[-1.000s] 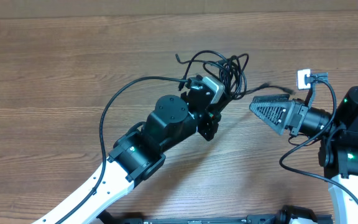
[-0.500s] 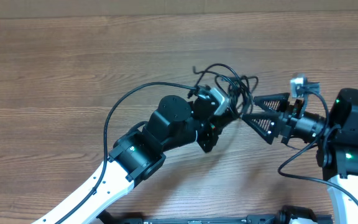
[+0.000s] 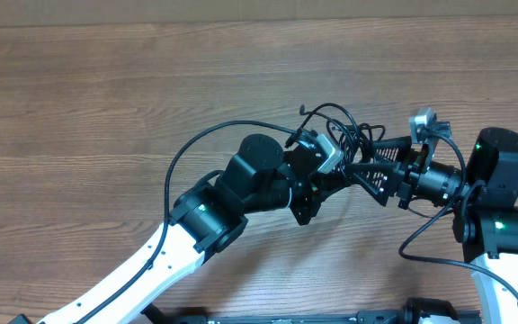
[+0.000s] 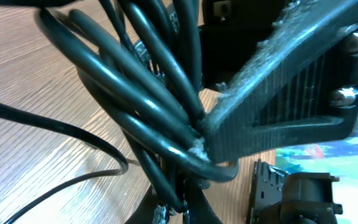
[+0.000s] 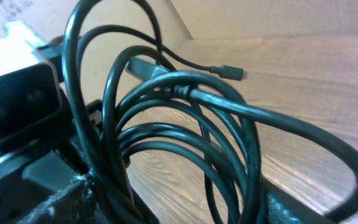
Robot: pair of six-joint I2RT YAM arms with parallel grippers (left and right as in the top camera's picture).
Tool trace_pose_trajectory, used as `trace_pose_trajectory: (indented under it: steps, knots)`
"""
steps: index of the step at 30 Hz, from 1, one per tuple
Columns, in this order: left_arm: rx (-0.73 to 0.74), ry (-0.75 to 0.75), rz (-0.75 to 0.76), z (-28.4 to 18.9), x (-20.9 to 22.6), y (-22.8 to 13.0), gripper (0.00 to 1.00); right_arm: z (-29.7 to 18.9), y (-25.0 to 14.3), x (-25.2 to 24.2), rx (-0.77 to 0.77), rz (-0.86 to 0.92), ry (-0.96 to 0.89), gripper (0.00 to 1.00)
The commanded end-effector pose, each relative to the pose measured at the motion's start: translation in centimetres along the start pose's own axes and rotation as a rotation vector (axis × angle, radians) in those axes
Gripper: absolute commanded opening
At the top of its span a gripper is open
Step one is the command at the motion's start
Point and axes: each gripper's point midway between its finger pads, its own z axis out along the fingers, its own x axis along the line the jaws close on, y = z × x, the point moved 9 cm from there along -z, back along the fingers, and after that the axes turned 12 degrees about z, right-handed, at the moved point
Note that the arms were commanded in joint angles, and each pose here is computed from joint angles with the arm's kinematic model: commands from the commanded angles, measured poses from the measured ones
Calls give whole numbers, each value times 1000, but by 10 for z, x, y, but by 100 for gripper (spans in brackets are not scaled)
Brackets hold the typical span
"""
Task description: Untangle cables
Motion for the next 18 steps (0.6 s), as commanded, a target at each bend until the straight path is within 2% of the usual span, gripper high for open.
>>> trace_pose_trajectory:
  steps: [1,2,4,5,14,18]
  knots:
    - [-39,-89,42,2,-6,8,4,1,-1,0,3,-4,-26,63]
    - [-46,-96,47,2,-7,10,4,1,-2,-2,2,5,-51,57]
    - [-57,-99,54,2,-7,11,4,1,-3,-7,-3,20,-104,38]
    - [-58,-99,60,2,-7,11,4,0,-3,-9,-4,29,-127,32]
    - [-60,-109,92,2,-8,11,4,-3,-5,-23,-40,168,-296,21]
    - [-68,-104,105,1,-7,13,4,-5,-4,-29,-74,247,-364,19]
